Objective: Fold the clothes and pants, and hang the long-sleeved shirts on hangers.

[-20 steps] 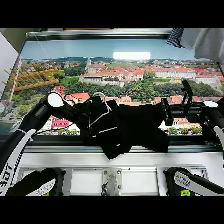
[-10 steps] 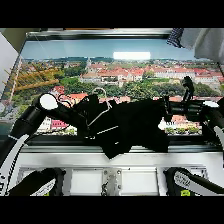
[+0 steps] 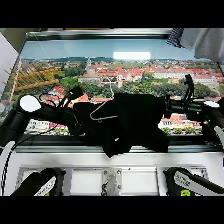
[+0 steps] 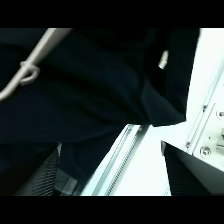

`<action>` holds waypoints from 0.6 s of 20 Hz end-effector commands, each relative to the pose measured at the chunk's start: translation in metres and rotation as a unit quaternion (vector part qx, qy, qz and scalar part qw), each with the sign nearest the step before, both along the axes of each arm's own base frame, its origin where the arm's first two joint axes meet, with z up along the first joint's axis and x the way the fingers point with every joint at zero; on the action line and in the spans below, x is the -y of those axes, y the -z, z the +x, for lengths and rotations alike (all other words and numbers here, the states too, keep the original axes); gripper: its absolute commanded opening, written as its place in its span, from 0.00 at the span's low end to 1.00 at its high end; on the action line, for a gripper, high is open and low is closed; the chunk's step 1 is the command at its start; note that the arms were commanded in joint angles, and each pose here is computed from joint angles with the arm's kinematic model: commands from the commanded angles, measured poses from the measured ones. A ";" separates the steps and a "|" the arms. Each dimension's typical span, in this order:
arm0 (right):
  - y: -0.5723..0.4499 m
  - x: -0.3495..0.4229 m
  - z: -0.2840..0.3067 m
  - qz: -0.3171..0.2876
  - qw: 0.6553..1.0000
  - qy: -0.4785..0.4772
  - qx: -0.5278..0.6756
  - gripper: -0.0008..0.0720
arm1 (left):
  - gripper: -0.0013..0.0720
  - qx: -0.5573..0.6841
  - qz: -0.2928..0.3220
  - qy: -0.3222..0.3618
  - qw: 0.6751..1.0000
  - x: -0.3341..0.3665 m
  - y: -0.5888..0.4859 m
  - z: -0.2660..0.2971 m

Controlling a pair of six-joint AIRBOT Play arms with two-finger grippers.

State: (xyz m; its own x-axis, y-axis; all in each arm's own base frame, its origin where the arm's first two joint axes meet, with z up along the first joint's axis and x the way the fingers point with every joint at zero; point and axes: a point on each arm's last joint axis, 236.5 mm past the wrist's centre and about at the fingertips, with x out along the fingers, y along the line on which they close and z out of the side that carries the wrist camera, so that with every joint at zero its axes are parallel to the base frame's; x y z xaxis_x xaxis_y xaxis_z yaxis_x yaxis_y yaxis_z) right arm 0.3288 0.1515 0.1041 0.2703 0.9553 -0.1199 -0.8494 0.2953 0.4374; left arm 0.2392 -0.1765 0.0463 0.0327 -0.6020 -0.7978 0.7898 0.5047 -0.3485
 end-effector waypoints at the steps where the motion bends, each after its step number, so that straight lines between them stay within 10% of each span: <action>1: -0.003 -0.001 -0.002 0.002 1.000 -0.004 -0.001 0.03 | 0.96 0.018 -0.005 -0.087 0.996 -0.025 -0.008 0.017; 7: -0.057 0.000 0.005 0.048 0.996 0.038 0.061 0.03 | 0.95 0.038 -0.052 -0.277 0.959 -0.050 -0.053 0.045; 12: -0.097 0.000 -0.002 0.075 0.991 0.055 0.098 0.03 | 0.95 -0.027 -0.073 -0.310 0.947 -0.012 -0.009 0.016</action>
State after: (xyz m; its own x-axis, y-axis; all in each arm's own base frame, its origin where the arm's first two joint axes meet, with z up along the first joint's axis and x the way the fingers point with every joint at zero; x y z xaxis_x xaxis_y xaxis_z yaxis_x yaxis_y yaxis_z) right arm 0.3285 0.1526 0.1753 0.3523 0.9355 0.0276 -0.8851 0.3235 0.3347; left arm 0.2630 -0.1504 0.0725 0.3649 -0.5792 -0.7290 0.4358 0.7981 -0.4160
